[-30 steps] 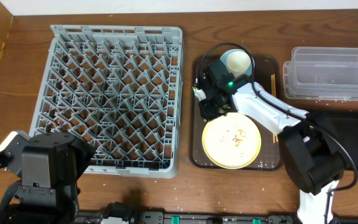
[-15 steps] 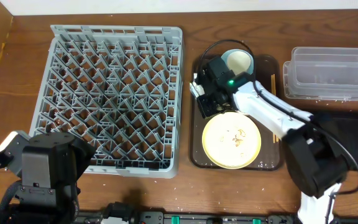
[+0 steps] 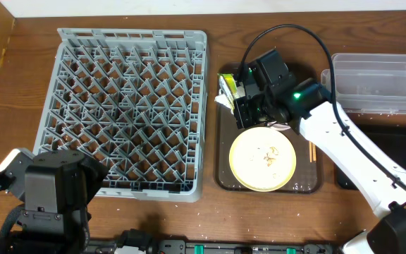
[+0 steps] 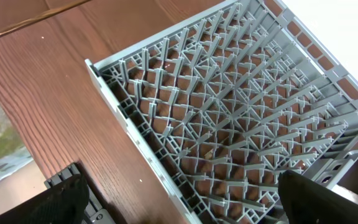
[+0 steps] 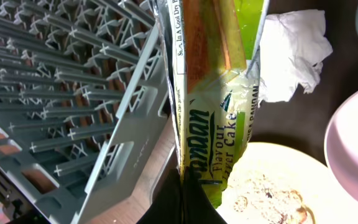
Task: Sort waste into correct bins and load items into the dishwasher
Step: 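Carry the wrapper right and drop it into the clear container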
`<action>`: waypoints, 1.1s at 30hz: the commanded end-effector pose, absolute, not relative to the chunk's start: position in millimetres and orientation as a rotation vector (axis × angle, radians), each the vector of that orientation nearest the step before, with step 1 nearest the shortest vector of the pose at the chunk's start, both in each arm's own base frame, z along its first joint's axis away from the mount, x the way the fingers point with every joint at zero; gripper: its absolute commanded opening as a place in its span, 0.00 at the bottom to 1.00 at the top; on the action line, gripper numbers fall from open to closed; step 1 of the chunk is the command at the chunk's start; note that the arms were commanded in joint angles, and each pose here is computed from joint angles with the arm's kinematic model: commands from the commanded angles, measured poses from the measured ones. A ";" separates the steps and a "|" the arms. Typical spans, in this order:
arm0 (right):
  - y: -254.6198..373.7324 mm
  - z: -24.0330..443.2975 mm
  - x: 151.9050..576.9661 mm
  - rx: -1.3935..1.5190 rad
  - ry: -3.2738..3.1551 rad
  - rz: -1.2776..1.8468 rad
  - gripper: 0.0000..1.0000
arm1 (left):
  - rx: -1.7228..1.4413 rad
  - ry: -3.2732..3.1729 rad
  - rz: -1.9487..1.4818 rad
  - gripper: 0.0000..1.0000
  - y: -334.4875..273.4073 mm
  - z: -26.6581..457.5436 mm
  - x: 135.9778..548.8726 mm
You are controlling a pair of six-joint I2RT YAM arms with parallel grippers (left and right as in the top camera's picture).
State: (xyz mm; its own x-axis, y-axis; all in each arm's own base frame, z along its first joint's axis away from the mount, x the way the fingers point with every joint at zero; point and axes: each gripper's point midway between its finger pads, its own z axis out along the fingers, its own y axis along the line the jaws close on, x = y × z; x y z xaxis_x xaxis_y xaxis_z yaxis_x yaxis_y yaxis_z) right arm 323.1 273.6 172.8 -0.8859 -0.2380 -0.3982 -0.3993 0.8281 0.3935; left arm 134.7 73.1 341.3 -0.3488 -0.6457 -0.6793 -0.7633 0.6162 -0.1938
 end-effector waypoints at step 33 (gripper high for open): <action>-64.9 181.7 490.3 1.233 2.080 0.363 0.77 | -1.120 2.072 0.213 0.98 76.3 344.2 133.3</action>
State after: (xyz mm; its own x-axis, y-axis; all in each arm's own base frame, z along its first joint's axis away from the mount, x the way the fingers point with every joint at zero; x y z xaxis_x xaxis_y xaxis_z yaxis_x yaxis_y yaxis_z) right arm 487.0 -68.2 171.6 -0.3177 0.8460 -0.4281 0.6903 0.5159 0.5073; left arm 134.6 73.1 341.2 -0.3491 -0.6457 -0.6792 -0.7634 0.6162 -0.1935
